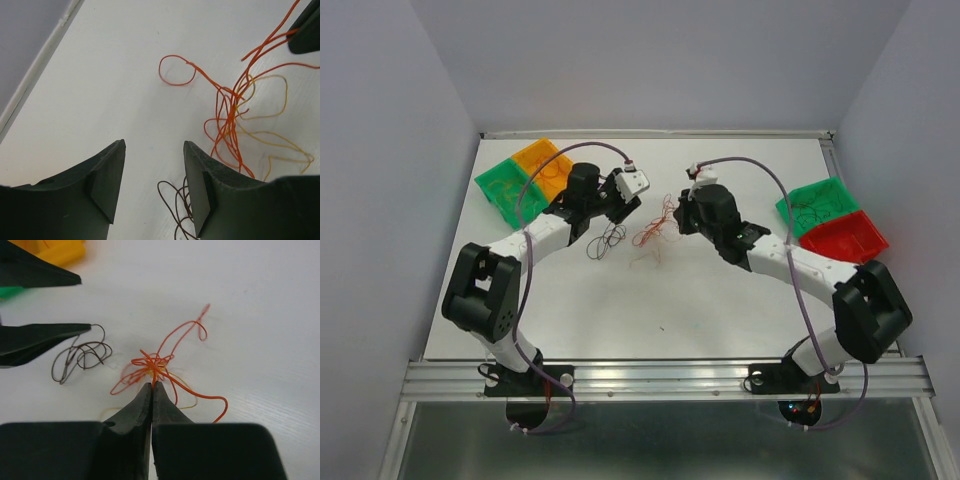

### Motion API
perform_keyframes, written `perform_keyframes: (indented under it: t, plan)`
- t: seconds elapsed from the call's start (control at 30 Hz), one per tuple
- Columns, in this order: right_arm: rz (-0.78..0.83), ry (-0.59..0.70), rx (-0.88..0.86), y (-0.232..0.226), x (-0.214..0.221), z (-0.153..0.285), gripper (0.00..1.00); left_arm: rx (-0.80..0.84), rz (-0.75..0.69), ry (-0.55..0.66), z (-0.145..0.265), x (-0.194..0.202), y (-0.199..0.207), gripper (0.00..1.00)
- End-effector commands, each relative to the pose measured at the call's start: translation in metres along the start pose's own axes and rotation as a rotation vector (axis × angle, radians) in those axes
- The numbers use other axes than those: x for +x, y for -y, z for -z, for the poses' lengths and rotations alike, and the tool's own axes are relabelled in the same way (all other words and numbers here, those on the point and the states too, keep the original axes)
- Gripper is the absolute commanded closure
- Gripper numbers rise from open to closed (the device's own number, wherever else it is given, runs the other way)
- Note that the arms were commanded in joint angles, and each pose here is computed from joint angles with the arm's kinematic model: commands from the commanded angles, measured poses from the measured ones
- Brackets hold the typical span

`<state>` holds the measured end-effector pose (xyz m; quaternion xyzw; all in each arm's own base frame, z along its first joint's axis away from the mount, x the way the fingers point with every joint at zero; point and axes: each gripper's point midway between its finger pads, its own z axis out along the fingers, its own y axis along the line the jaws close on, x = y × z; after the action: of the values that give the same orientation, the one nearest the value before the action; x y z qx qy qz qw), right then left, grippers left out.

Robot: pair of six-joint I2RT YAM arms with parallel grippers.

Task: Untangle the cables

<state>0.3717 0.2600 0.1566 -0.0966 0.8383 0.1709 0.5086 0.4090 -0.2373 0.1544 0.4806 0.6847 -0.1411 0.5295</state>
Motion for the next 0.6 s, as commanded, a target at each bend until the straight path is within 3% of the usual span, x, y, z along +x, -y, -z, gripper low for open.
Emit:
perform_keyframes:
  t: [0.0,0.27,0.57]
  plan:
    - [-0.030,0.124,-0.072,-0.010,-0.037,0.027,0.99,-0.044,-0.009,0.067,-0.002,-0.014,-0.011,0.39]
    - [-0.060,0.232,-0.146,-0.023,-0.077,0.061,0.99,0.003,-0.002,0.132,0.002,-0.021,0.003,0.39]
    - [-0.135,0.340,-0.132,-0.025,-0.118,0.078,0.99,-0.129,-0.121,0.290,0.060,-0.064,-0.002,0.38]
